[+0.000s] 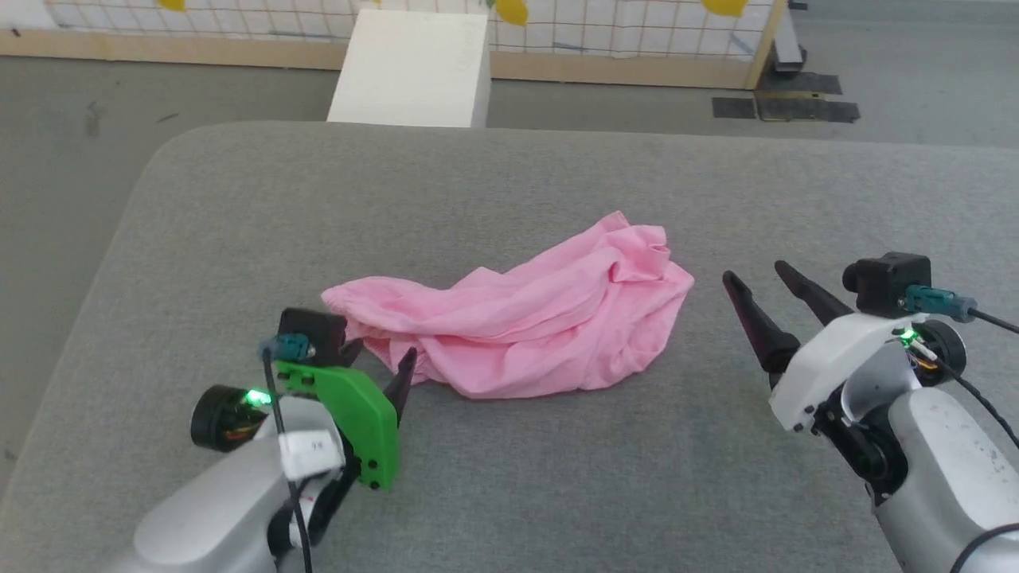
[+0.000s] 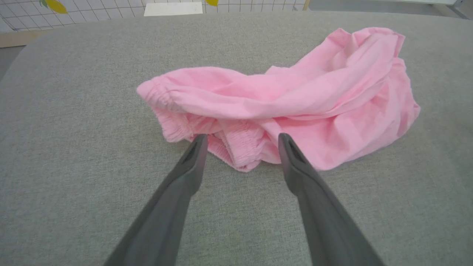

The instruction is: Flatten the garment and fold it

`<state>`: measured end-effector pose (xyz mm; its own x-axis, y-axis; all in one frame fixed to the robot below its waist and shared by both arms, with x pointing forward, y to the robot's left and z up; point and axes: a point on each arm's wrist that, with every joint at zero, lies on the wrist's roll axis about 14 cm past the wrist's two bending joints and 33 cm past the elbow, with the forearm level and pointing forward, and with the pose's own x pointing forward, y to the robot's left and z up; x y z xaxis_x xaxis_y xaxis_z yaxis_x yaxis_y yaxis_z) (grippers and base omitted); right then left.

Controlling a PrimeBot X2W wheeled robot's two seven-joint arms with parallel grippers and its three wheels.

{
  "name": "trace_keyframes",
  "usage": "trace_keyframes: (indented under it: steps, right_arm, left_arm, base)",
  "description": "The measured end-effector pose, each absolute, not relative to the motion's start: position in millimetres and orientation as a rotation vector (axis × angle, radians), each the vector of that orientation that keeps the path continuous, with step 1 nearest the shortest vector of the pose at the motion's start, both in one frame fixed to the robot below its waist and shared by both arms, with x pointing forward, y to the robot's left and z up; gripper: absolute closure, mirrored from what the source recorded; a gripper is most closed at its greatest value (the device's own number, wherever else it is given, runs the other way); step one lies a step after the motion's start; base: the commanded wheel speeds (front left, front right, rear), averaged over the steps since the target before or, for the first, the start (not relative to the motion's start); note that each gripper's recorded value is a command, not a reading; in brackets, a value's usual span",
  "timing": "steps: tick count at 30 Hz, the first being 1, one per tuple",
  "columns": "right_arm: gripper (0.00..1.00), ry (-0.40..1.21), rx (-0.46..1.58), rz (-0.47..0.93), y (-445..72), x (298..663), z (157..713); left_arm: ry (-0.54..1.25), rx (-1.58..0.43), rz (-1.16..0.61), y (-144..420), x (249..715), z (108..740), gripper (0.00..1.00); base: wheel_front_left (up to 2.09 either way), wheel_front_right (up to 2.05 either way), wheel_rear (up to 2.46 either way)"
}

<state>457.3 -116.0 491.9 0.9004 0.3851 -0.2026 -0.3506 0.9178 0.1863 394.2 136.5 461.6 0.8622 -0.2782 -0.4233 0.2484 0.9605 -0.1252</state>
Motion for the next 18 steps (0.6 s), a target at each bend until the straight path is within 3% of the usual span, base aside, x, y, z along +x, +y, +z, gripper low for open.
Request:
trace_keyframes:
  steps: [9,17,18]
  right_arm:
    - [0.00,0.285,0.152,0.333,-132.5,444.8,485.8]
    - [0.00,0.335,0.166,0.302,-139.7,440.7,474.6]
    - [0.00,0.343,0.166,0.302,-140.2,440.9,473.2]
  left_arm:
    - [0.643,-0.030,-0.304,135.3,421.0,432.0,0.00]
    - [0.920,-0.041,-0.342,128.7,406.5,379.5,0.00]
    - [0.942,-0.035,-0.344,129.8,406.0,376.6,0.08]
  base:
    - [0.00,0.00,0.00]
    - [0.00,0.00,0.00]
    - [0.00,0.00,0.00]
